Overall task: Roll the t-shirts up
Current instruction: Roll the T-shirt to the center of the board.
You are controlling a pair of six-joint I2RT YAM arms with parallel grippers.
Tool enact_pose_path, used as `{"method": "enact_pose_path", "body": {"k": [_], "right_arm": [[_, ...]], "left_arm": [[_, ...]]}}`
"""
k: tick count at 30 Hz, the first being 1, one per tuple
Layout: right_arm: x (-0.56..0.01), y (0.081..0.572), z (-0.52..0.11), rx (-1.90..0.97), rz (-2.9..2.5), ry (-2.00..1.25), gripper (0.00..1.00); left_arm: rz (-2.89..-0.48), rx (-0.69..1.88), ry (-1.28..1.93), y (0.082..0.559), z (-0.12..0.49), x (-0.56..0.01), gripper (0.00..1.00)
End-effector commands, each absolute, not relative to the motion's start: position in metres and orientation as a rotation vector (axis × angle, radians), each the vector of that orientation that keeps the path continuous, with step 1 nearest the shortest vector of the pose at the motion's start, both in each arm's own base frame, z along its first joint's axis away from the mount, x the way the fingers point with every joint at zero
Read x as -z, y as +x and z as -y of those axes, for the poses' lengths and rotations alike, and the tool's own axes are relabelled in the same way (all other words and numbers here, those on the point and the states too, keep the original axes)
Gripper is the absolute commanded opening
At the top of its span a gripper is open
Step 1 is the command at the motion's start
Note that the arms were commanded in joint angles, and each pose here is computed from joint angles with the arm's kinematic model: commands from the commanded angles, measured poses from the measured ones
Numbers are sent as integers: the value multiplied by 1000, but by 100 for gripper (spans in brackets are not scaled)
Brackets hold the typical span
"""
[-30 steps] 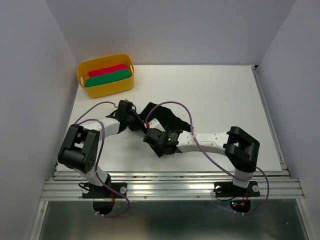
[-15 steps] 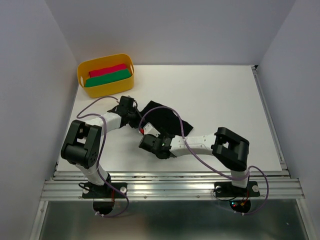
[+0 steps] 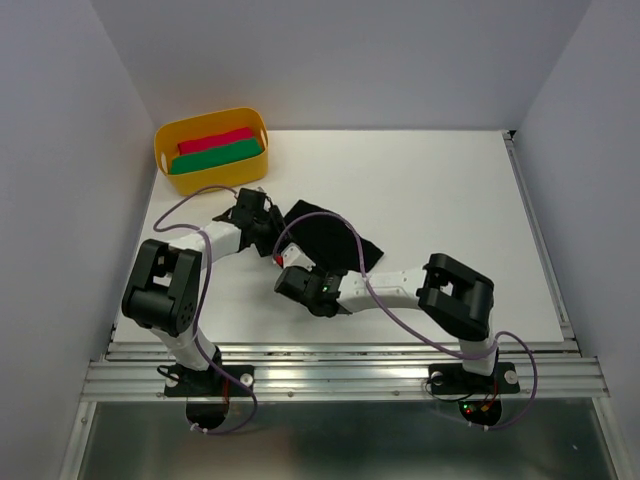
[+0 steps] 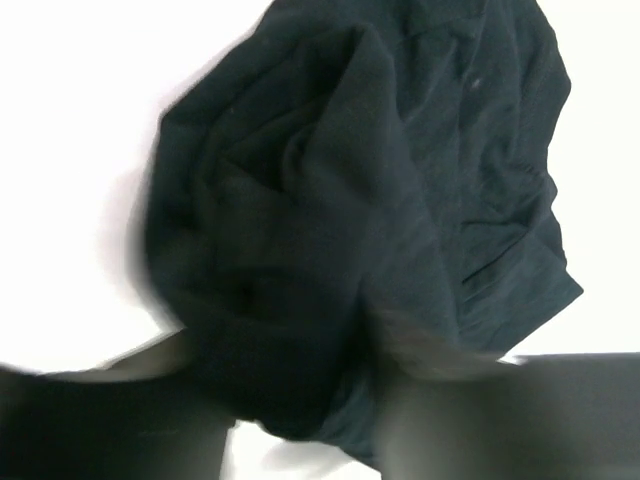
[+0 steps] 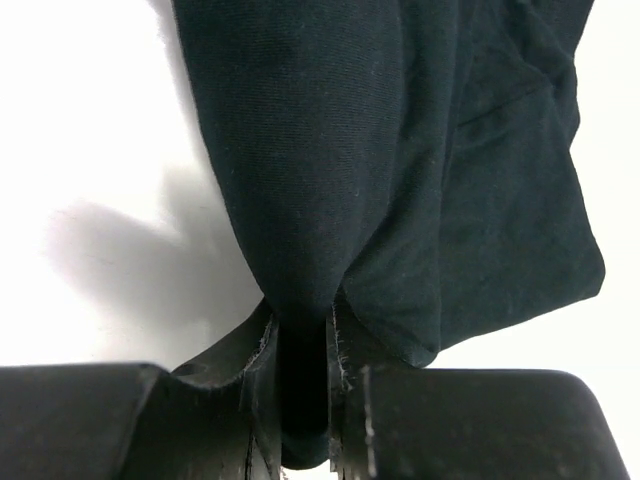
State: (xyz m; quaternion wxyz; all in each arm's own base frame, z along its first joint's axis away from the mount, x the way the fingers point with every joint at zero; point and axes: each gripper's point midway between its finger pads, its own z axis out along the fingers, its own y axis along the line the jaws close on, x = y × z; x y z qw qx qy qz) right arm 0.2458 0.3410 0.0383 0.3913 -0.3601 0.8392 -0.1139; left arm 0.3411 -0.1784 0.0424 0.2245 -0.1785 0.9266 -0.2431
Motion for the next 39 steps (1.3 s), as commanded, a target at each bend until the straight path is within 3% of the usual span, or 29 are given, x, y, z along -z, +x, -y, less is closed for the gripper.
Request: {"method": "enact_pose_path", "body": {"k": [1,16,26,39], "right_arm": [[-63,238,-374,-29,-2179,-844,1],[-105,237,-394,-819,-2412,-632,1],[-127,237,-390,-1380,-2474,-519,1],[-118,249,-356,-1670,-2553,-443,2]], "left_arm": [[-2533,643,-357,349,174,-72,72],[-2346,508,-270,340,121,-189,75],[-2359,609,-239,317,129,-176,74],[-2370,768,-156,328,159,-152,71]]}}
